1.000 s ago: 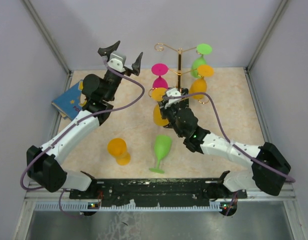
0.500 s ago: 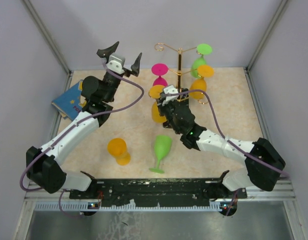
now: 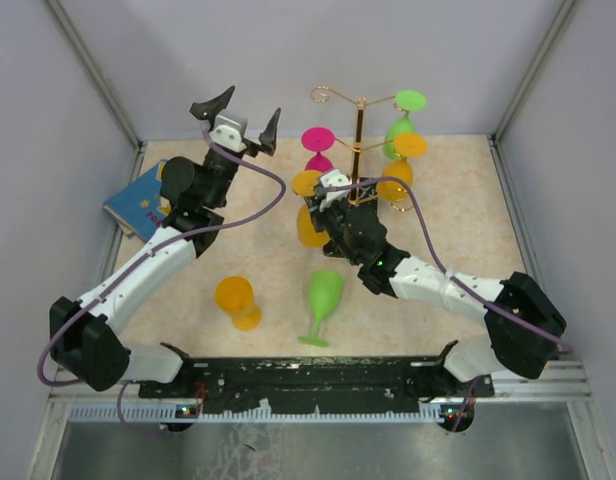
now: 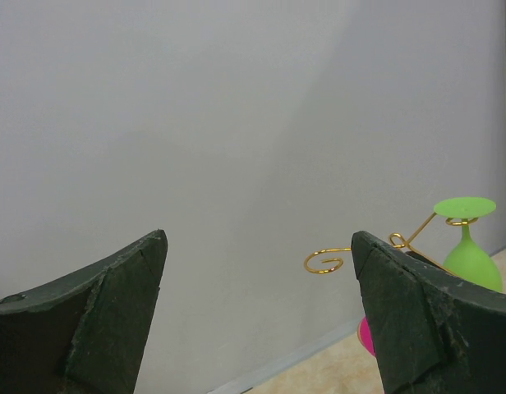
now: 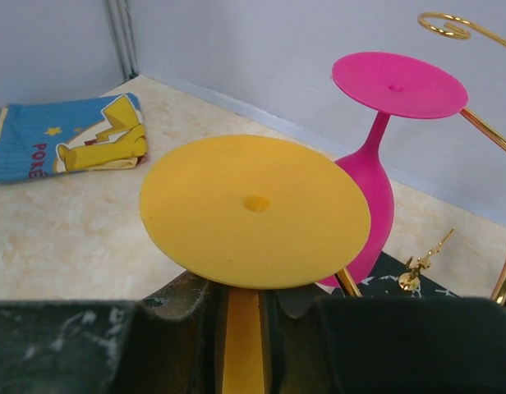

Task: Place the wine glass upside down on the wine glass rack
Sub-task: Turn the wine glass upside down at the wine rack.

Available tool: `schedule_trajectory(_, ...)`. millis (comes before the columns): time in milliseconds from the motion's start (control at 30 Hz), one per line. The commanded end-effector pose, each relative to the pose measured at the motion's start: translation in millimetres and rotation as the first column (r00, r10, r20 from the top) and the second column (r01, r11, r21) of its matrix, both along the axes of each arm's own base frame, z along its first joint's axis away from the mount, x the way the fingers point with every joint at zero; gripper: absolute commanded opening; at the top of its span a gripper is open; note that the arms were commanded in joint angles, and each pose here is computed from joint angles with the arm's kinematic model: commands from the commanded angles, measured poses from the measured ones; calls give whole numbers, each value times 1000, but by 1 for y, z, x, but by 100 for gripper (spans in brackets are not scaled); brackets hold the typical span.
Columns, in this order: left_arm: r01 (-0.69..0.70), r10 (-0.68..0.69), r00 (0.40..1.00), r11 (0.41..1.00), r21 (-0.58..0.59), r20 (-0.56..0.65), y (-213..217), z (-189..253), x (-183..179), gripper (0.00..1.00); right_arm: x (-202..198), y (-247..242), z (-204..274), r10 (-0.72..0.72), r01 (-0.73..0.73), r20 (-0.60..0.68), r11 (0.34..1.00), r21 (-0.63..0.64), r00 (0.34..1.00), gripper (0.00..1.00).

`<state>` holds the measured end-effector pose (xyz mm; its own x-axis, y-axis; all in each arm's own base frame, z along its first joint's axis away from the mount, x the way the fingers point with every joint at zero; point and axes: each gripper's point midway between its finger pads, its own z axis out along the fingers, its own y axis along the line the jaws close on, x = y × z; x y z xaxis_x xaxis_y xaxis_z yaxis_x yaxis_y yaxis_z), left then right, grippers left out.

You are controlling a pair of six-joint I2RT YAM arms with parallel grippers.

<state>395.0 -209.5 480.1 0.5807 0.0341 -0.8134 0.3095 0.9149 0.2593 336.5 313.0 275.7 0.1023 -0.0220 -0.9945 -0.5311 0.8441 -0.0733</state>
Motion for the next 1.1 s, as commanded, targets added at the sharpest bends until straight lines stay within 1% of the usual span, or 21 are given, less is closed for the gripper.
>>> schedule_trajectory(0,-16,18,999,999,-35,50,12,17,-11,99,-10,22,37,106,-110,74,992,61,992,20)
schedule_trajectory(200,-14,15,999,999,-41,47,13,16,-13,99,-15,21,34,126,-130,67,990,58,990,29)
schedule_trajectory(567,-4,6,999,999,-51,39,12,14,-12,99,-15,19,34,125,-130,99,990,50,987,37)
schedule_trajectory(867,-7,9,999,998,-63,35,14,12,-13,99,-20,20,33,144,-149,123,988,32,982,40)
schedule_trajectory(1067,-8,10,1000,997,-72,27,14,10,-12,99,-27,12,32,154,-157,103,987,18,983,40)
